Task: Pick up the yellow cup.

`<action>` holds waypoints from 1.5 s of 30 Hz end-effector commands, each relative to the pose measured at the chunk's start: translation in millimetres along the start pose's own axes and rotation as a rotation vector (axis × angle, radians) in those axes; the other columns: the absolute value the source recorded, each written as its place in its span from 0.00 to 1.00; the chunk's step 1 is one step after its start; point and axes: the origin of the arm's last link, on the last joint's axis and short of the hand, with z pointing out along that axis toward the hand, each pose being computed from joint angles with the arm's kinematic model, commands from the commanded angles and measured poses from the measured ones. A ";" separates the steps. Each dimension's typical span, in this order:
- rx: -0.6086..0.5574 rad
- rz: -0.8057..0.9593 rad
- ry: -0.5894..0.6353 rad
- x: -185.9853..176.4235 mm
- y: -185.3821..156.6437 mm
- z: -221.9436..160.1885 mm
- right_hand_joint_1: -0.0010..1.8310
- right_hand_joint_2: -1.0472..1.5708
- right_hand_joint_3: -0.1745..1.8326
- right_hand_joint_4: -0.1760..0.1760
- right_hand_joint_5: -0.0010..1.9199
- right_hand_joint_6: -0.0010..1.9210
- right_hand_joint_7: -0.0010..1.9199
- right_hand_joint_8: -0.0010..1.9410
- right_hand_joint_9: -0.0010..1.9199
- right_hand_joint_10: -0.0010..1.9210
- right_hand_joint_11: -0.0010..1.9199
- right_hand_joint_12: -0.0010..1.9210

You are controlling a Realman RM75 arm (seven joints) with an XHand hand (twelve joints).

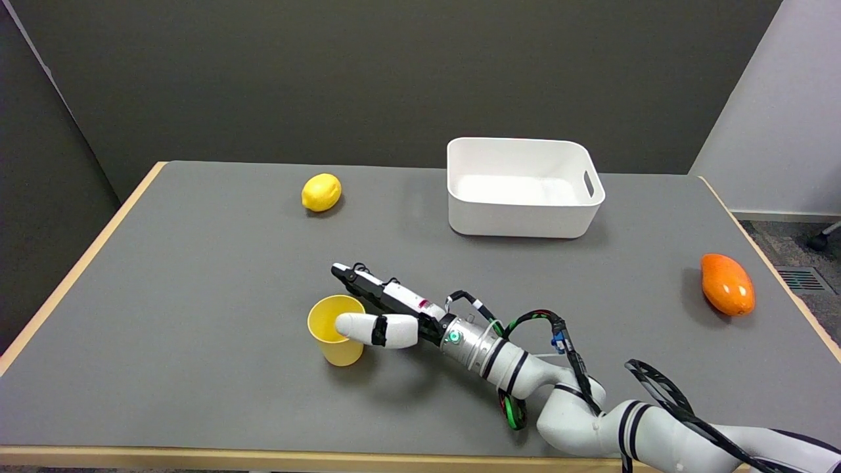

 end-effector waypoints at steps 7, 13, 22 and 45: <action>0.006 -0.016 -0.018 -3.6 -2.3 2.6 0.30 0.62 0.46 0.17 0.00 0.02 0.00 0.00 0.00 0.00 0.00 0.07; 0.003 -0.018 -0.022 -4.7 -1.9 2.5 0.32 0.62 0.45 0.17 0.00 0.02 0.00 0.00 0.00 0.00 0.00 0.08; -0.004 -0.027 -0.030 -5.9 -1.3 2.8 0.32 0.62 0.44 0.17 0.00 0.01 0.00 0.00 0.00 0.00 0.00 0.08; -0.018 -0.031 -0.037 -7.8 1.2 1.9 0.50 0.62 0.50 0.17 0.00 0.00 0.00 0.00 0.00 0.00 0.00 0.10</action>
